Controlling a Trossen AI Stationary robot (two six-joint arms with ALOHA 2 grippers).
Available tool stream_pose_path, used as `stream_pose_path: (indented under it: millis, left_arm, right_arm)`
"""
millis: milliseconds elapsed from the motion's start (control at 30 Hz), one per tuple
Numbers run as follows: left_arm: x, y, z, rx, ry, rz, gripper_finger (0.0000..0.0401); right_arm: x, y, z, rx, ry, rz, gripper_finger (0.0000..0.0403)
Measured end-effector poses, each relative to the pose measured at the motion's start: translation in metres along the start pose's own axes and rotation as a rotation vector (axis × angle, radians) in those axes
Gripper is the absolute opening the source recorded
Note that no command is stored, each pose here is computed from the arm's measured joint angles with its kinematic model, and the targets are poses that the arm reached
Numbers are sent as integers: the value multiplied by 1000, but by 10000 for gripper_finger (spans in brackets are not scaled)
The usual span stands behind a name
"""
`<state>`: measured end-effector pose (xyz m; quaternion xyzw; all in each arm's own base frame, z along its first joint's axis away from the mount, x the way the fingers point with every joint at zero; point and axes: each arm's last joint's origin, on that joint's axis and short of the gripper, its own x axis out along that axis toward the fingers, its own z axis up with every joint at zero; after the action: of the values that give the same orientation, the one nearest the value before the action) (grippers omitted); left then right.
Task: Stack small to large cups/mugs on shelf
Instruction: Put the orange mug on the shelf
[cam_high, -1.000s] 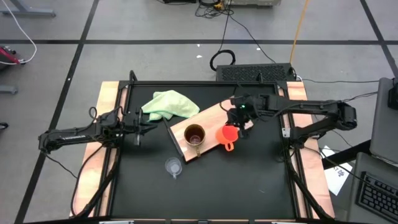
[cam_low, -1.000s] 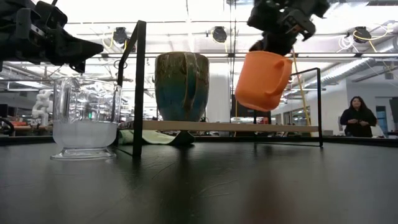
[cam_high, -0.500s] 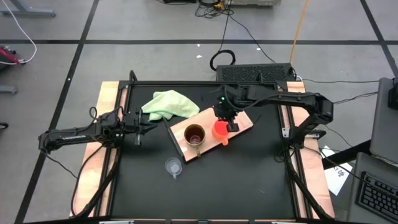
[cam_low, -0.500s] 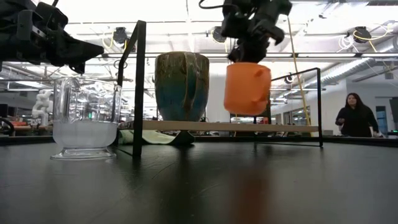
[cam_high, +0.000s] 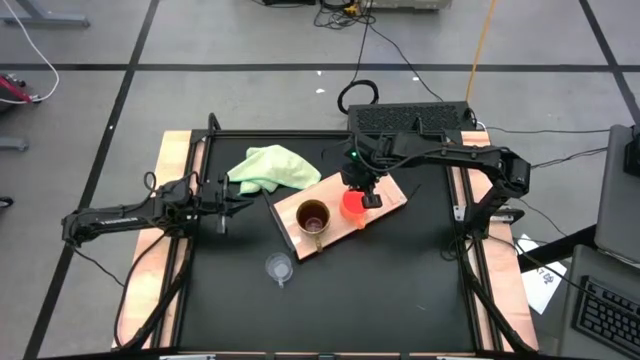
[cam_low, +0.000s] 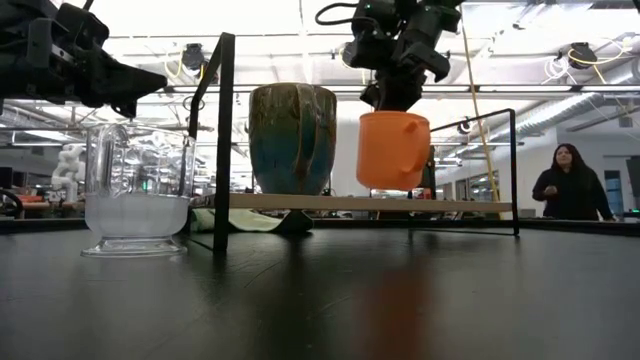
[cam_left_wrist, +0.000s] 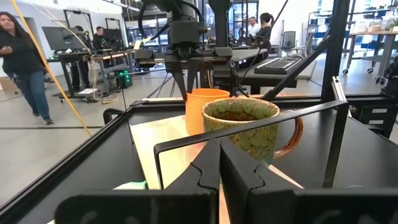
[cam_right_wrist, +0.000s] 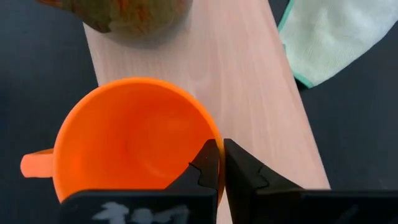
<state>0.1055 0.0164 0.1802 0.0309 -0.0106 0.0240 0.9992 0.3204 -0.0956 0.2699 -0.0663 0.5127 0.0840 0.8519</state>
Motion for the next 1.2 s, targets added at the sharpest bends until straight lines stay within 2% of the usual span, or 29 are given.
stream_pose_path:
  millis: [633, 933, 1200]
  left_arm:
    - [0, 0, 0, 16, -2, 1, 12]
    - [0, 0, 0, 16, -2, 0, 12]
    - [0, 0, 0, 16, -2, 0, 12]
  right_arm:
    - [11, -6, 2, -10, -14, -9, 0]
    - [11, -7, 4, -82, -34, -21, 0]
    - [11, -7, 5, -92, -49, 4, 0]
